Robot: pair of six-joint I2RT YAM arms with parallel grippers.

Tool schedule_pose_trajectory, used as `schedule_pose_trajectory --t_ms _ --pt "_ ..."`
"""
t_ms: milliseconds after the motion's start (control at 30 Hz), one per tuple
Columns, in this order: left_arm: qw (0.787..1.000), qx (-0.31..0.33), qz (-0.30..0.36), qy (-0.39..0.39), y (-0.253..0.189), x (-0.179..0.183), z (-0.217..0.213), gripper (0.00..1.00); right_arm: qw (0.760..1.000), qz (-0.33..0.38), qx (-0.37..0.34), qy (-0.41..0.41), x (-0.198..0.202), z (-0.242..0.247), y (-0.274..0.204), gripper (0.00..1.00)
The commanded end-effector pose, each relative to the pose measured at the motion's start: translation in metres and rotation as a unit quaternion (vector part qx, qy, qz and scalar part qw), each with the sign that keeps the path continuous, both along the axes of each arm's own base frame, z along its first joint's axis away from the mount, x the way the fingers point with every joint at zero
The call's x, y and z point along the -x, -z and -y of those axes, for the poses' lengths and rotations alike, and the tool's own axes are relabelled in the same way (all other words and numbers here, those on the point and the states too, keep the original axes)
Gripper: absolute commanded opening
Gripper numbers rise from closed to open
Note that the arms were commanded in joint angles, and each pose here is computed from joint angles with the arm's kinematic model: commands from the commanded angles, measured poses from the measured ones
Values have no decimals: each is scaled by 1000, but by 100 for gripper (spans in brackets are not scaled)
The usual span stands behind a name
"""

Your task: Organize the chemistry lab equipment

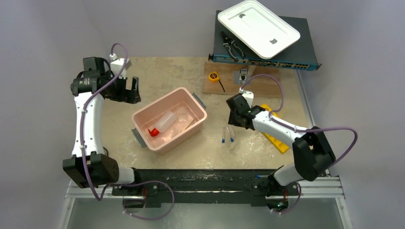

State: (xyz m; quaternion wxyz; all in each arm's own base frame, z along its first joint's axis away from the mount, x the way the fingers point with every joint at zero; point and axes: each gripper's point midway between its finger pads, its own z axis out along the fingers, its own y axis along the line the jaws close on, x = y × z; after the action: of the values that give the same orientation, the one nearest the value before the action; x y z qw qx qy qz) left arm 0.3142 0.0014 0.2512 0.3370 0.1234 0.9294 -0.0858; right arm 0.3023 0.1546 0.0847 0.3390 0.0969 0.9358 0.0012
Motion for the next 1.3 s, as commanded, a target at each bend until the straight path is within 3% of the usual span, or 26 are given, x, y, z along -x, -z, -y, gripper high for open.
schedule_pose_trajectory --t_ms 0,67,333,700,1167,1267 --pt "994 100 -1 -40 -11 0 -10 100 999 29 -25 6 -26 -2 -1 46" --pt "992 121 -15 -38 -10 4 -10 100 999 22 -28 3 -31 -4 7 46" --pt "995 99 -13 -33 5 18 -12 100 998 5 -53 -35 -36 -23 27 50" --pt "996 67 -42 -28 33 36 -17 100 998 -35 -38 -34 -25 -19 65 47" --pt "998 46 -35 -25 37 39 -22 100 999 -36 -11 -13 -27 -9 70 0" --pt "998 44 -34 -23 38 40 -22 100 1000 -20 -13 -12 -32 -9 51 0"
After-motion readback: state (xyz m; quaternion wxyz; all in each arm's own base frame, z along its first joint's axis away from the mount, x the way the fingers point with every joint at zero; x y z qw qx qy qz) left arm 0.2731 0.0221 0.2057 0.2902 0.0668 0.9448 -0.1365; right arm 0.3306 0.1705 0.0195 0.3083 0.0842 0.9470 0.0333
